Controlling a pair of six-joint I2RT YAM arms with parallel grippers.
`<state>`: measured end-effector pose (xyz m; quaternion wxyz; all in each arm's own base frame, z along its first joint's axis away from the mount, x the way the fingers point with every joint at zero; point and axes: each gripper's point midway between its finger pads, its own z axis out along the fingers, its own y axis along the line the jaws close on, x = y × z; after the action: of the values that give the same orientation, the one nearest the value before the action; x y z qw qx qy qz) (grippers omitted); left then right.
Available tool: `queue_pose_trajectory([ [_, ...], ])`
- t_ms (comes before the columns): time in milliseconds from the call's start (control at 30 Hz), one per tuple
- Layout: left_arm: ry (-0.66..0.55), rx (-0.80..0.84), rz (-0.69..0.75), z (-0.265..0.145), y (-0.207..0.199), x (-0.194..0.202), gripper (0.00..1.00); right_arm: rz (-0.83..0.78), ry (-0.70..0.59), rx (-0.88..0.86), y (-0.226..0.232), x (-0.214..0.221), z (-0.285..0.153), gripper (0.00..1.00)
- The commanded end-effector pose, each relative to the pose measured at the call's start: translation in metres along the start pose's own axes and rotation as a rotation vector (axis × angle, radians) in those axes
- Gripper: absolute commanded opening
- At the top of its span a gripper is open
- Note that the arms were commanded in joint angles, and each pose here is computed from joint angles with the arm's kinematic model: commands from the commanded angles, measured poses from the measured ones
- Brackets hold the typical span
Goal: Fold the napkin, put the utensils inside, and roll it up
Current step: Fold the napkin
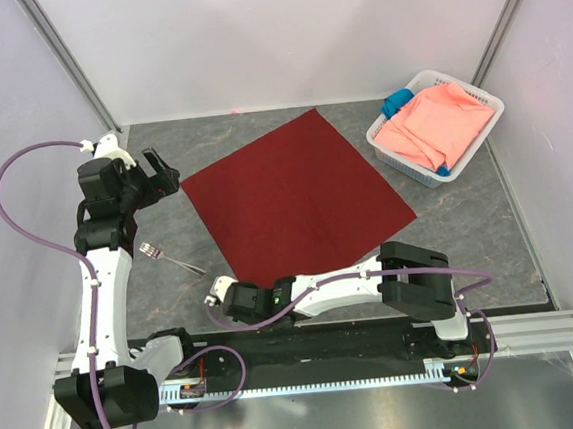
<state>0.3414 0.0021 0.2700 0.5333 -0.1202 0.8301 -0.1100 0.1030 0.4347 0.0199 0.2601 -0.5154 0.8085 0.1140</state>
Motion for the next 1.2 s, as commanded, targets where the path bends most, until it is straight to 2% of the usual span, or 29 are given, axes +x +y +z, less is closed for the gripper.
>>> queue_pose_trajectory([
  [0, -0.041, 0.036, 0.007, -0.003, -0.008, -0.011, 1.0, -0.008, 0.091, -0.026, 0.008, 0.027, 0.016, 0.15],
  [67, -0.042, 0.035, 0.005, -0.003, -0.008, -0.012, 1.0, -0.007, 0.099, -0.041, 0.011, 0.029, 0.016, 0.1],
  [133, -0.043, 0.037, 0.006, -0.003, -0.009, -0.012, 1.0, 0.001, 0.099, -0.072, 0.016, 0.027, 0.015, 0.01],
  [467, -0.051, 0.034, 0.007, -0.005, -0.009, -0.013, 1.0, 0.029, 0.0, -0.273, 0.057, -0.012, -0.021, 0.0],
  [600, -0.055, 0.028, 0.008, -0.006, -0.008, -0.015, 1.0, 0.046, -0.053, -0.273, 0.055, -0.028, -0.038, 0.0],
  [667, -0.056, 0.028, 0.008, -0.006, -0.008, -0.014, 1.0, 0.062, -0.085, -0.229, 0.044, -0.035, -0.046, 0.0],
  [867, -0.056, 0.016, 0.008, -0.005, -0.006, -0.014, 1.0, 0.123, -0.137, -0.07, -0.026, -0.049, -0.055, 0.0],
  [1167, -0.048, 0.016, 0.005, -0.003, -0.005, -0.013, 1.0, 0.191, -0.148, 0.183, -0.156, -0.06, -0.028, 0.0],
])
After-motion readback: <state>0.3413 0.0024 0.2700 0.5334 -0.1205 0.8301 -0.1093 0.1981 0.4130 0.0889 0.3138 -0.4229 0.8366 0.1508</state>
